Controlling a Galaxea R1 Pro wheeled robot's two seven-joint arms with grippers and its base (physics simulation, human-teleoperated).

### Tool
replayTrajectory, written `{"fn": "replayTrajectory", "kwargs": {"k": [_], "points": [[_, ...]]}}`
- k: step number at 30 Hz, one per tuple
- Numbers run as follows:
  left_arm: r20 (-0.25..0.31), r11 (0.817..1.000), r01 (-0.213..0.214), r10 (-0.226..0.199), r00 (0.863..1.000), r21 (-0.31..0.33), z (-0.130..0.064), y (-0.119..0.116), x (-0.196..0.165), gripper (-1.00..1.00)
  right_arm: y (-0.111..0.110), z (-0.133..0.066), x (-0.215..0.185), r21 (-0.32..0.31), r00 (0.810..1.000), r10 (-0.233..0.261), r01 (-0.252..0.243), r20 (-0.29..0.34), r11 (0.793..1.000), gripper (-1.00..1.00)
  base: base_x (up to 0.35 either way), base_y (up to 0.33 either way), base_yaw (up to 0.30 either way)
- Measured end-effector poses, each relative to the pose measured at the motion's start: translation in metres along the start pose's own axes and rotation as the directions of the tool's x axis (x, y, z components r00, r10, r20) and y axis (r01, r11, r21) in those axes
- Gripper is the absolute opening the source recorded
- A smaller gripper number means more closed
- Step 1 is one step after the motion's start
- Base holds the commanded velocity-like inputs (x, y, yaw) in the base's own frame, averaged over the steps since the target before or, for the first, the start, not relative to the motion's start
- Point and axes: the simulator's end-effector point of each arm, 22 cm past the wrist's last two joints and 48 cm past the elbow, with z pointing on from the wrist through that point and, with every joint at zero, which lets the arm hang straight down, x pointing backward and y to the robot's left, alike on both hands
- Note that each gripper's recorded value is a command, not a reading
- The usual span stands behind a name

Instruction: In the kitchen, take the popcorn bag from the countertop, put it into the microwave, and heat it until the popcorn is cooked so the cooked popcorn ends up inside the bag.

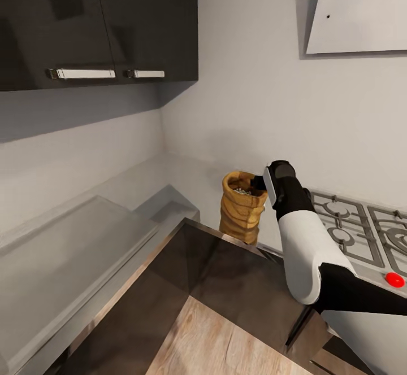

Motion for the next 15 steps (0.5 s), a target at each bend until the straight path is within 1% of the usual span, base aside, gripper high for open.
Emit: {"fn": "replayTrajectory", "kwargs": {"k": [7,11,15], "points": [[-0.001,1.000,0.000,0.000,1.000,0.001,0.000,-0.001,0.000,1.00,0.004,0.006,0.011,-0.006,1.000,-0.011,0.011,-0.027,1.000,1.00,0.009,0.000,0.000],[0.000,1.000,-0.003,0.003,1.000,0.001,0.000,0.000,0.000,1.00,0.004,0.006,0.012,-0.006,1.000,-0.011,0.011,-0.029,1.000,1.00,0.176,0.000,0.000],[0.000,1.000,-0.001,0.001,1.000,0.000,0.000,0.000,0.000,1.00,0.004,0.007,0.012,-0.006,0.999,-0.007,0.007,-0.031,1.000,1.00,0.033,0.000,0.000]]}}
